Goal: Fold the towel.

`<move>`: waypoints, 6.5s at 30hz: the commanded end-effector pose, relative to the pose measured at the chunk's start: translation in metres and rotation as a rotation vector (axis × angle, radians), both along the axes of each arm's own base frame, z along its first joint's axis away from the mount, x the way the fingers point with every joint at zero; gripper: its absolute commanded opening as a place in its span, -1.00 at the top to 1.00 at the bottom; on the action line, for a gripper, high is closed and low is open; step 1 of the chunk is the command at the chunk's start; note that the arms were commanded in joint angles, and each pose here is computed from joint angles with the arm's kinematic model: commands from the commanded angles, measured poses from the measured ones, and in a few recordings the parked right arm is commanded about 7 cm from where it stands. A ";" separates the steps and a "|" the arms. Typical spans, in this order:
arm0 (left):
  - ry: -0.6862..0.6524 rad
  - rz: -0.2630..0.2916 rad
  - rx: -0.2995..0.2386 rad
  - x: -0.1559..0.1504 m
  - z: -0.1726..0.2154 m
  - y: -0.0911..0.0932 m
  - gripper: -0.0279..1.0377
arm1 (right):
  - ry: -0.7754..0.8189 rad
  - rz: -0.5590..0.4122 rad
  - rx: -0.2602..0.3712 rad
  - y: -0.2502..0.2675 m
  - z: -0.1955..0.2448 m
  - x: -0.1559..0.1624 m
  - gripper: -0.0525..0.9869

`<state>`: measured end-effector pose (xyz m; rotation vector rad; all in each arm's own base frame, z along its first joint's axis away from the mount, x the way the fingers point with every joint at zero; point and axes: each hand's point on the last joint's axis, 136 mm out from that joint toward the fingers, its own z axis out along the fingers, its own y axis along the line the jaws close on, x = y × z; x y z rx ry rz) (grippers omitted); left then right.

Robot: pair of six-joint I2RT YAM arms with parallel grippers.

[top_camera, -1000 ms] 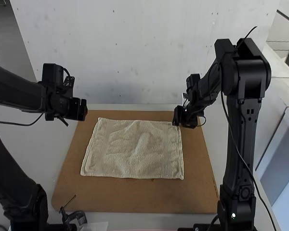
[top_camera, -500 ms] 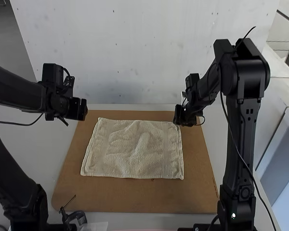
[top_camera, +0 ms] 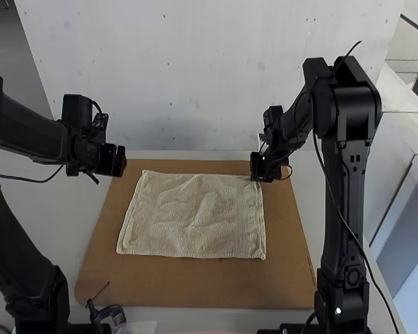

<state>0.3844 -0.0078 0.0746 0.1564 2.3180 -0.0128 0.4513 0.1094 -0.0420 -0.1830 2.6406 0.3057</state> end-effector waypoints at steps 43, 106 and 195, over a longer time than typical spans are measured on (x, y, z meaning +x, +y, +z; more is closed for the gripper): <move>0.175 -0.178 -0.234 0.084 -0.090 -0.079 -0.63 | 0.033 0.060 -0.024 0.006 -0.019 -0.021 0.85; 0.192 -0.104 -0.129 0.096 -0.098 -0.065 0.92 | -0.083 0.022 0.034 -0.005 0.024 -0.001 0.86; 0.169 -0.150 -0.096 -0.095 -0.009 -0.064 0.92 | -0.033 -0.018 0.050 -0.016 0.105 -0.198 0.86</move>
